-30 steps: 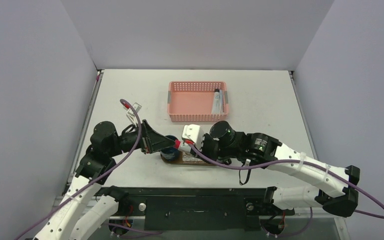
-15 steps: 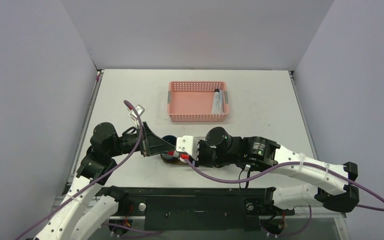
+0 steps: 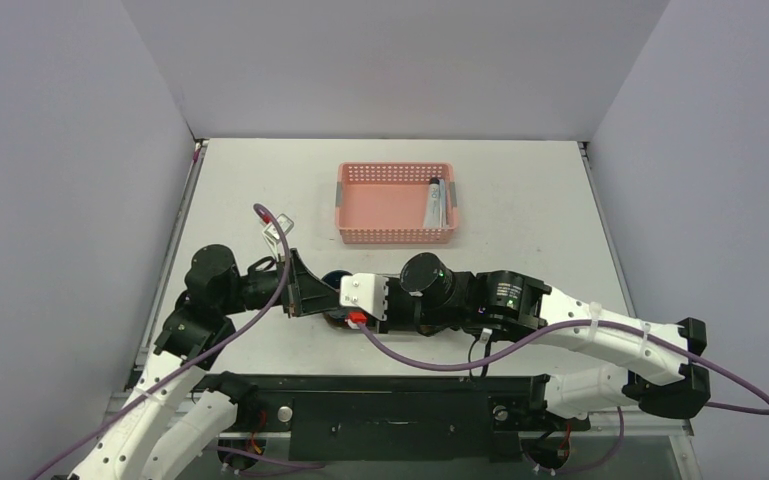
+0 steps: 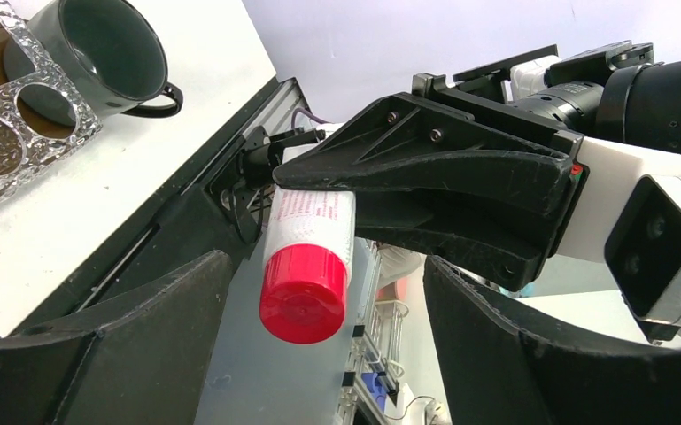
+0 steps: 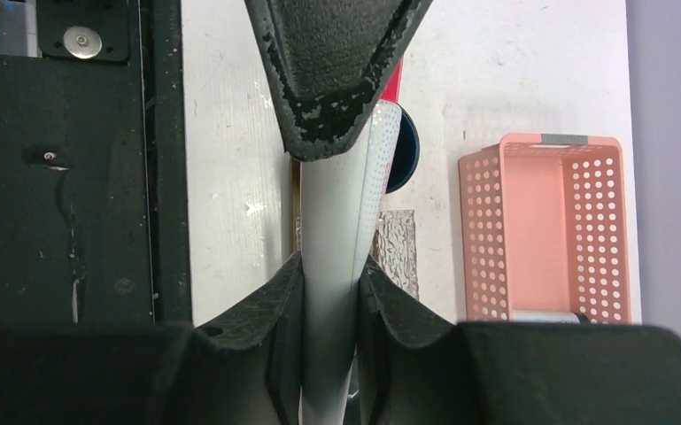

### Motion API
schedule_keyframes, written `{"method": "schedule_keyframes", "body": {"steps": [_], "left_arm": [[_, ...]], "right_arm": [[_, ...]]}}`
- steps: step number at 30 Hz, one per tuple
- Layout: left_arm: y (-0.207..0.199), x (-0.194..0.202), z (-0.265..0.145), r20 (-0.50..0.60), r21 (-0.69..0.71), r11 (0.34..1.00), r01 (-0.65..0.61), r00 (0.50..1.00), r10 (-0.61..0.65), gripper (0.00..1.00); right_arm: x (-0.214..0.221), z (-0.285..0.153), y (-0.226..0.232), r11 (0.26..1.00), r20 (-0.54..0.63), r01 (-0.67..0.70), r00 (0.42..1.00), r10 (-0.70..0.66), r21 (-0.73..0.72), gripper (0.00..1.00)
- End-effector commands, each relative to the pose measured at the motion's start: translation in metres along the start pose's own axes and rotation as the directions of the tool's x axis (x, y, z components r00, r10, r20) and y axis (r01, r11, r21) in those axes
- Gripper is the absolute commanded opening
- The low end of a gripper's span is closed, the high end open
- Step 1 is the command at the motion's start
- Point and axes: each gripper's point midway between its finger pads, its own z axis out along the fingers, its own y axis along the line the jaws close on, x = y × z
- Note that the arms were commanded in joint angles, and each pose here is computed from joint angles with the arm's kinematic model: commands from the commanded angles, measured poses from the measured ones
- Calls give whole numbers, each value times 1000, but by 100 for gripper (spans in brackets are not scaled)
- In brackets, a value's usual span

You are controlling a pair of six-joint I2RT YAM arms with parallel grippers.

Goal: Prepare toiletry sets of a toothbrush and toothpaste on the tray

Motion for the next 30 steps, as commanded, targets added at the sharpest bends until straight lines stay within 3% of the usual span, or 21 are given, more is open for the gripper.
{"method": "schedule_keyframes", "body": {"steps": [1,21,27,30], "left_arm": [[-3,2,-1,-16,17,999,-36,999,36,75],[0,-1,4,-23,28,999,-32,999,33,41],[-2,-2,5,-23,51,998,-22,999,23,23],[-3,-1,5,-24,65,998,-19,1000,21,9]], "right_arm": [[-26,-8,-17,997,68,26,997,-31,71,12],[-23,-1,-13,997,53,45,997,-49,68,12],[-21,3,-11,997,46,43,998,-46,62,14],[-20,3,-10,998,44,36,998,-39,60,20]]}}
